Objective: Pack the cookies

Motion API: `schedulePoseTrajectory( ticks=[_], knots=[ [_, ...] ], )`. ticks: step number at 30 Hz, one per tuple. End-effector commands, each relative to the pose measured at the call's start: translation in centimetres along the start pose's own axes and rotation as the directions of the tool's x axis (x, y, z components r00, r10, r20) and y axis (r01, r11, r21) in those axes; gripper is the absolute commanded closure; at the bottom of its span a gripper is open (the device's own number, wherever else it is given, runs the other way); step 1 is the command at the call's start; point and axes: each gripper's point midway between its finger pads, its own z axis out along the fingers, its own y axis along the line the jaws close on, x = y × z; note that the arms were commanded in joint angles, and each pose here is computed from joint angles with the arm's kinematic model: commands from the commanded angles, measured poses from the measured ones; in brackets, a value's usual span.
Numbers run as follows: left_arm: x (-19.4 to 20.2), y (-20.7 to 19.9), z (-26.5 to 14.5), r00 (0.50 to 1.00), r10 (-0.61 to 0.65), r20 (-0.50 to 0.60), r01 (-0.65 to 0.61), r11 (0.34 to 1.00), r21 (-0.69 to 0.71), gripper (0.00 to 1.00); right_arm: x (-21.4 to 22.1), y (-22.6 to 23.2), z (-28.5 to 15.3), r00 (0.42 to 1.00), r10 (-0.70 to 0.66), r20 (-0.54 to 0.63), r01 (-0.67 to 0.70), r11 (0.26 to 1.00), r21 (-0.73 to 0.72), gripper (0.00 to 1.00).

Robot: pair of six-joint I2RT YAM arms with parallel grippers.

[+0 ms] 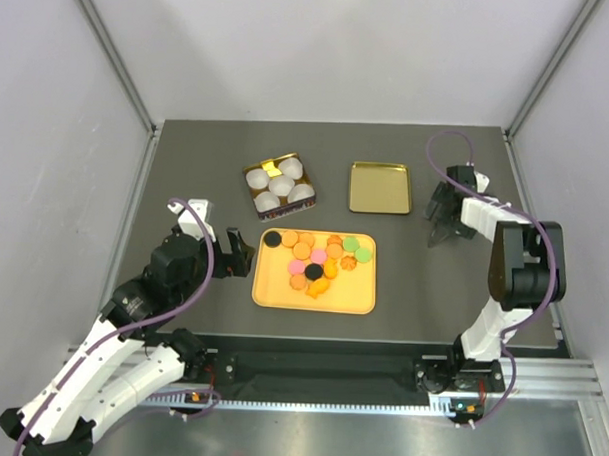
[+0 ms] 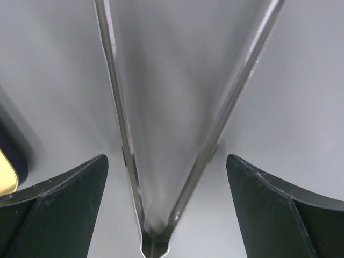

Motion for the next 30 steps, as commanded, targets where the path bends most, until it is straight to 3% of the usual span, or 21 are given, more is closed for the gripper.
schedulePoseTrajectory(
  ticks=[1, 5, 9, 16, 24, 30],
  knots=[
    [-0.2, -0.3, 0.4, 1.000, 0.016, 0.004, -0.016, 1.000, 0.011, 0.01, -2.3, 1.2, 0.4, 0.999, 0.008, 0.049, -0.006, 0.999, -0.038, 0.10],
    [-0.2, -0.2, 0.4, 1.000, 0.017, 0.004, -0.017, 1.000, 0.006, 0.01, -1.9, 1.1, 1.2, 0.999, 0.006, 0.035, -0.005, 1.000, -0.030, 0.13],
    [-0.2, -0.1, 0.4, 1.000, 0.014, 0.005, -0.014, 1.000, -0.001, 0.01, -1.6, 1.3, 1.6, 1.000, 0.003, 0.020, -0.002, 0.999, -0.039, 0.23],
    [-0.1, -0.1, 0.5, 1.000, 0.016, -0.001, -0.016, 1.000, -0.003, 0.01, -2.3, 1.6, 0.4, 0.999, -0.005, 0.041, 0.008, 0.997, -0.071, 0.53],
    [0.1, -0.1, 0.7, 1.000, 0.018, -0.010, -0.018, 1.000, -0.007, 0.01, -4.7, 1.7, -6.7, 0.982, -0.027, 0.185, 0.051, 0.991, -0.126, 0.53],
    [0.0, 0.0, 0.6, 1.000, 0.017, -0.005, -0.017, 1.000, -0.008, 0.01, -3.8, 1.3, -11.1, 0.969, -0.045, 0.244, 0.092, 0.979, -0.183, 0.51]
  ],
)
